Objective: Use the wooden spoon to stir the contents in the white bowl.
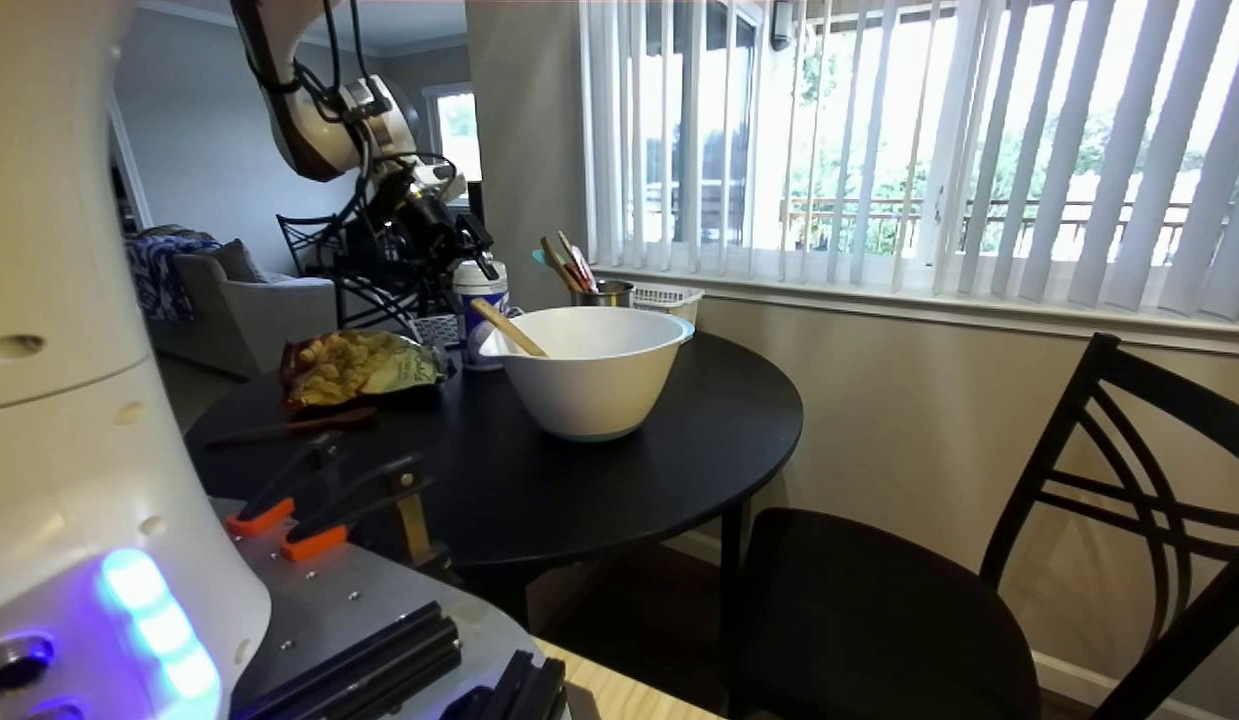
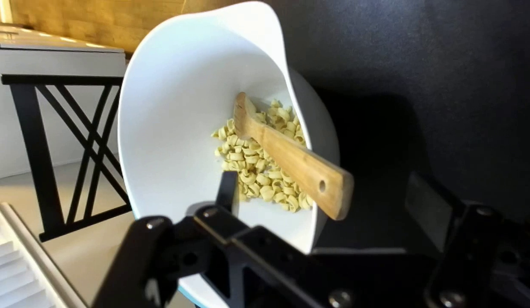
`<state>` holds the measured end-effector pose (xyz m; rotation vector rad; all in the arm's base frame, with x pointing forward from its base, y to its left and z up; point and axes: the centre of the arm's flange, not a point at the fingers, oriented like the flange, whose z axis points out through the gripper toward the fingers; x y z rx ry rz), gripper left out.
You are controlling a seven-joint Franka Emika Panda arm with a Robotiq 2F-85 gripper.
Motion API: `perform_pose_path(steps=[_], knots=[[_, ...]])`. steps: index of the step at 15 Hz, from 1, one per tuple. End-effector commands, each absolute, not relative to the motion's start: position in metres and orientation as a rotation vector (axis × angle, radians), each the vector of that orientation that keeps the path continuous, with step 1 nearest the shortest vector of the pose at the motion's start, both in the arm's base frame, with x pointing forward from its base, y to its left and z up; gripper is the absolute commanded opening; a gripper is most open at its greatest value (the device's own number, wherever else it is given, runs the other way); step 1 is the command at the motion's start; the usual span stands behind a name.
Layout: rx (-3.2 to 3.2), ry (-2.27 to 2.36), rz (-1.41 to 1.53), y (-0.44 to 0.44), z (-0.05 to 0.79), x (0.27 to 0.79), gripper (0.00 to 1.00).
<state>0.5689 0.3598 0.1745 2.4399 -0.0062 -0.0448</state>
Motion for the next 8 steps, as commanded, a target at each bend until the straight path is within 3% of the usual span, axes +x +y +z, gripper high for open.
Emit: perform_pose_path(steps=[1,8], knots=[[2.39,-0.072,-0.065,0.362,0.155,0.569,1.0],[2.386,-0.115,-0.039,0.363,0.14,0.578,1.0]])
